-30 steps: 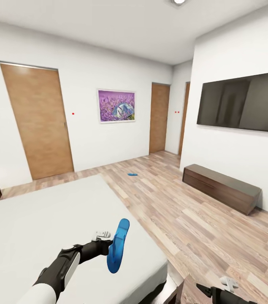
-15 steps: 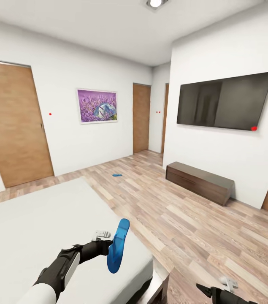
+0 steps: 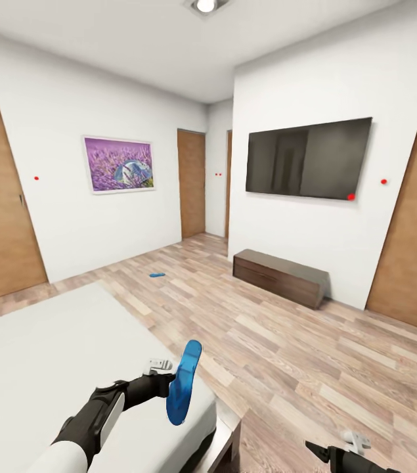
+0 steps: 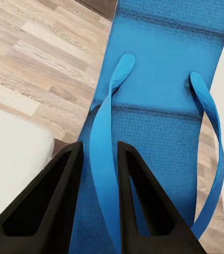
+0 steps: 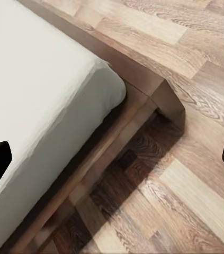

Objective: In the bedroom, move the book from the bed onto either nightstand, and place the two sandals side by side next to the bed.

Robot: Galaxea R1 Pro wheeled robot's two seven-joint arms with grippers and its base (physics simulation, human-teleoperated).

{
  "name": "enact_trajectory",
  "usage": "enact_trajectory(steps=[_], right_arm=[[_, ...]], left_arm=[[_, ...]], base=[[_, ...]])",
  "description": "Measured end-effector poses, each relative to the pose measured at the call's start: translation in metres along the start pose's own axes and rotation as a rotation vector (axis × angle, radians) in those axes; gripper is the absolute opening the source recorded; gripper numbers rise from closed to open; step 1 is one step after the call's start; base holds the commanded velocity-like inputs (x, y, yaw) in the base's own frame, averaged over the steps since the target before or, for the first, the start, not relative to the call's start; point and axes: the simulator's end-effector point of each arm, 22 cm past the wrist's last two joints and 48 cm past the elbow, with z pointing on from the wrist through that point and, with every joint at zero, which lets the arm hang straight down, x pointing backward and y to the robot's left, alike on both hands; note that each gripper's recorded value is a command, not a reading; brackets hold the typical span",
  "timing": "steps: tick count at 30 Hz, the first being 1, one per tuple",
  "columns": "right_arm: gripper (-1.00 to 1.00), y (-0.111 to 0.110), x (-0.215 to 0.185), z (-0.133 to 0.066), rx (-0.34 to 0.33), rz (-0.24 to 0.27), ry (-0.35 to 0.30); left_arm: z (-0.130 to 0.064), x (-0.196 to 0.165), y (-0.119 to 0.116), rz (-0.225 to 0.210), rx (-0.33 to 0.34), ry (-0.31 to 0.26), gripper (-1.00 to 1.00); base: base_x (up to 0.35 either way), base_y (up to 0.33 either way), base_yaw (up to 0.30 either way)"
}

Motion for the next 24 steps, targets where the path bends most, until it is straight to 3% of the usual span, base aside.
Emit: enact_trajectory(steps=[24], right_arm=[[1.00,0.0001,-0.0003,0.0000,0.000,0.000,-0.001]], left_arm=[[0.0000,0.0000,0.0000,0.000,0.000,0.000,-1.00]], base=[[0.000,0.000,-0.283]])
